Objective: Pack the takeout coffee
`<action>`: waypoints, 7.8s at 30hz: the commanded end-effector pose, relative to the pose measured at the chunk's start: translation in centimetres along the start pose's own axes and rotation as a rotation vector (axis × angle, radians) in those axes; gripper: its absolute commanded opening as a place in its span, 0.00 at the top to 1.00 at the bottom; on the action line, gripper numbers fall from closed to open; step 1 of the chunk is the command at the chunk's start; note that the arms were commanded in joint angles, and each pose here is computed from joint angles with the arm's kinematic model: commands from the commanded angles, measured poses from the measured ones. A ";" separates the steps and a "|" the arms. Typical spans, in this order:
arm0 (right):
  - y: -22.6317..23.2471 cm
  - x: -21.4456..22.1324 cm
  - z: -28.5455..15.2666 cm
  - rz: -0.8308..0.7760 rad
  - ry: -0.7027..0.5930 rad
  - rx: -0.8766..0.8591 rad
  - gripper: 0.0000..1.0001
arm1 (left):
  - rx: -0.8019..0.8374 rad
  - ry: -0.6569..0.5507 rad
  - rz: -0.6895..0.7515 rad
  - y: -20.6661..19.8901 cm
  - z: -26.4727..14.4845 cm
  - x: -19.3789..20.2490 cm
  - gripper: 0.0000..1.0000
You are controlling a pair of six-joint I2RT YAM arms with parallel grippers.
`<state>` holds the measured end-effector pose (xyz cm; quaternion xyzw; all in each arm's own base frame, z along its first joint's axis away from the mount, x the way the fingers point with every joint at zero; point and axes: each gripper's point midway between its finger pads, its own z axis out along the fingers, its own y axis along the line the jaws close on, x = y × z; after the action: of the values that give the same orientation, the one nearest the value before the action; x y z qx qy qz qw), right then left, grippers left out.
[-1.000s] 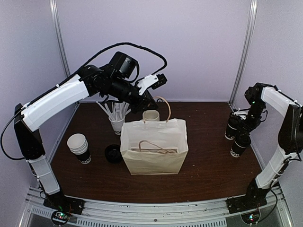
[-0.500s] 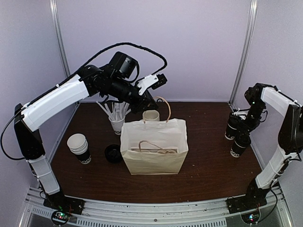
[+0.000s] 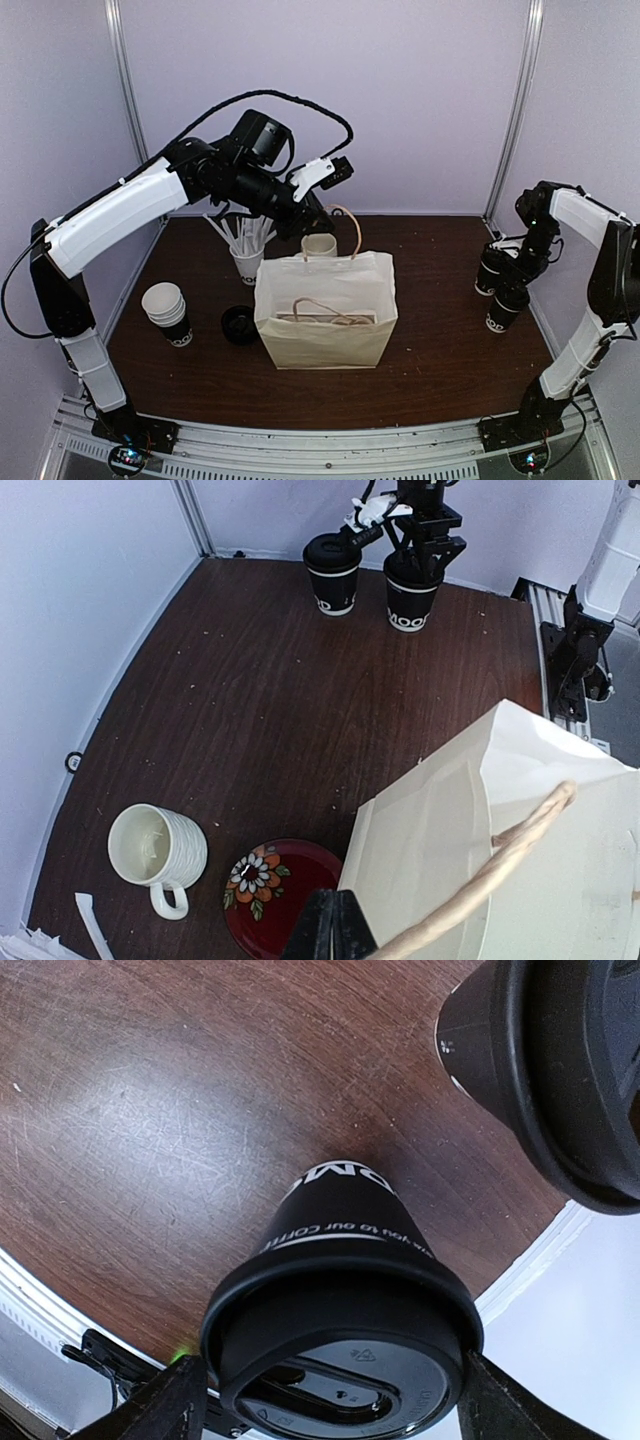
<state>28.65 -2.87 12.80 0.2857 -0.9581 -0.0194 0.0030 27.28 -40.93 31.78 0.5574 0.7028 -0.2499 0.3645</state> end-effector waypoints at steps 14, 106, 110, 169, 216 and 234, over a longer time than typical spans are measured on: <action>0.5 1.0 0.6 0.023 -0.001 0.011 0.22 | 0.007 -0.048 0.000 -0.1 -0.6 -1.0 1.00; 37.6 -10.9 -20.4 -1.339 -0.634 0.219 0.34 | -0.252 -0.247 -0.037 -2.6 -4.1 -4.3 1.00; 38.7 -10.9 -18.9 -1.373 -0.596 0.263 0.34 | -0.225 -0.250 -0.041 -3.4 -4.3 -4.2 0.99; 41.9 -4.8 -9.8 -1.703 -0.411 0.804 0.40 | -0.455 -0.178 -0.075 0.2 -9.9 8.6 0.34; 38.1 -2.5 -7.7 -1.829 -0.521 0.680 0.37 | 0.238 -0.147 -0.035 -10.9 -2.6 9.2 0.47; 37.2 -4.8 -6.9 -1.594 -0.551 0.629 0.39 | 0.335 -0.101 -0.042 -12.4 -0.4 10.1 0.51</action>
<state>12.22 29.48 20.96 0.8555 -0.3623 0.2020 -0.3097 13.98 -36.74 22.16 0.5733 0.6649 -0.3883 0.2802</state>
